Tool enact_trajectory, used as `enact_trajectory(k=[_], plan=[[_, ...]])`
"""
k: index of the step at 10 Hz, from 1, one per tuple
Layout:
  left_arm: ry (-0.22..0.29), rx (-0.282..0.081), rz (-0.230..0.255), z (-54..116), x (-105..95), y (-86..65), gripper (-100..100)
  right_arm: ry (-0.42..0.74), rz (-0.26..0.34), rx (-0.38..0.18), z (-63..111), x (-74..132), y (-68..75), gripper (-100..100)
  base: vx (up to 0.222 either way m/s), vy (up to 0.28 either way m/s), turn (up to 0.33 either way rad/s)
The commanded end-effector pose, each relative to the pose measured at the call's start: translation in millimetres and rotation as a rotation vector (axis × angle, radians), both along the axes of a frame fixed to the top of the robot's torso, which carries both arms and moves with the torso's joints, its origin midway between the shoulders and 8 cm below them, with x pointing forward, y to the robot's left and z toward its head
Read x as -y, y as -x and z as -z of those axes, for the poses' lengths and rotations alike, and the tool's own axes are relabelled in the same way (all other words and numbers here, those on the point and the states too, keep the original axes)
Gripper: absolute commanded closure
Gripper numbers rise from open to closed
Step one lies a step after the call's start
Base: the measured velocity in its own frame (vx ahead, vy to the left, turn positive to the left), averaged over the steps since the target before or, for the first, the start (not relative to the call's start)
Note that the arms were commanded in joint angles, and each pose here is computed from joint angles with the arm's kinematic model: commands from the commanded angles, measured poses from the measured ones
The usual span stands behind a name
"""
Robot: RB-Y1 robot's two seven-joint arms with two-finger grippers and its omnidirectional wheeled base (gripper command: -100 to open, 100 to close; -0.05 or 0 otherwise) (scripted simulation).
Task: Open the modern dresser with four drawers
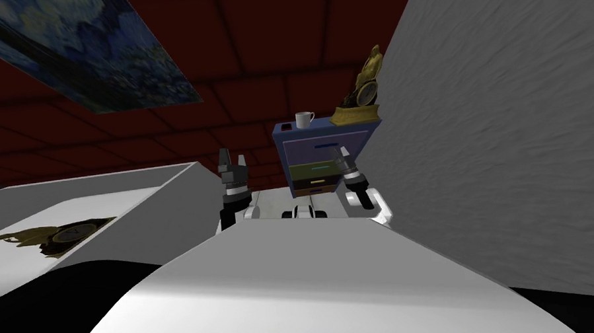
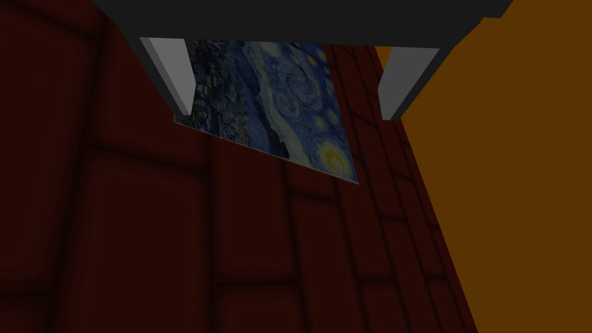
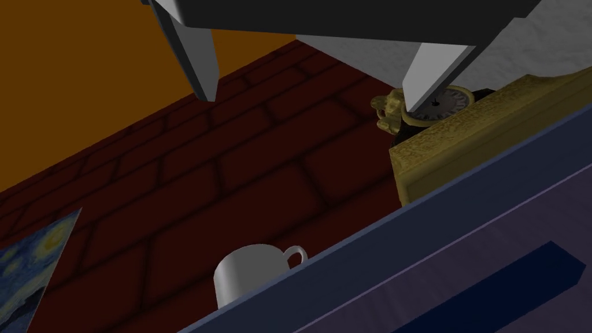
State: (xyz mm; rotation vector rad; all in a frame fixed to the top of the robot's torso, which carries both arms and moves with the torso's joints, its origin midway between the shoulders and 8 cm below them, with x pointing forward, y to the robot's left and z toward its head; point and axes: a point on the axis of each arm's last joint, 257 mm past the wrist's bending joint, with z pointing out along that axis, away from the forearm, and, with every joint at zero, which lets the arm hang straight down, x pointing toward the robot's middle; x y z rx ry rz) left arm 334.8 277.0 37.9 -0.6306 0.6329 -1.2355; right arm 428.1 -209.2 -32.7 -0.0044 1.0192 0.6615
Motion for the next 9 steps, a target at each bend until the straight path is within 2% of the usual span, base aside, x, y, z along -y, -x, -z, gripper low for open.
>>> enact_trajectory(k=[1,2,3,5,6,7,8,9], plan=[[0.000,0.000,0.000,0.0,0.0,0.0,0,0.093,0.043,0.005,7.5,-2,-10.6,-100,0.003,0.070,-0.027],[0.000,0.000,0.000,0.0,0.0,0.0,0,0.170,0.076,0.007,14.1,-3,-20.4,-100,-0.012,0.076,-0.049],[0.000,0.000,0.000,0.0,0.0,0.0,0,0.174,0.079,0.008,14.1,-3,-20.4,-100,-0.010,0.064,-0.029],[0.000,0.000,0.000,0.0,0.0,0.0,0,0.315,0.140,0.008,27.7,-3,-41.0,-100,0.008,0.092,-0.063],[0.000,0.000,0.000,0.0,0.0,0.0,0,0.340,0.152,0.016,28.3,-4,-41.1,-100,0.004,0.097,-0.031],[0.000,0.000,0.000,0.0,0.0,0.0,0,0.417,0.183,0.015,35.8,-3,-51.8,-100,-0.017,0.091,-0.057],[0.000,0.000,0.000,0.0,0.0,0.0,0,0.426,0.188,0.019,35.8,-3,-51.8,-100,-0.011,0.076,-0.024],[0.000,0.000,0.000,0.0,0.0,0.0,0,0.506,0.221,0.020,43.4,-1,-62.6,-100,0.001,0.078,-0.047]])
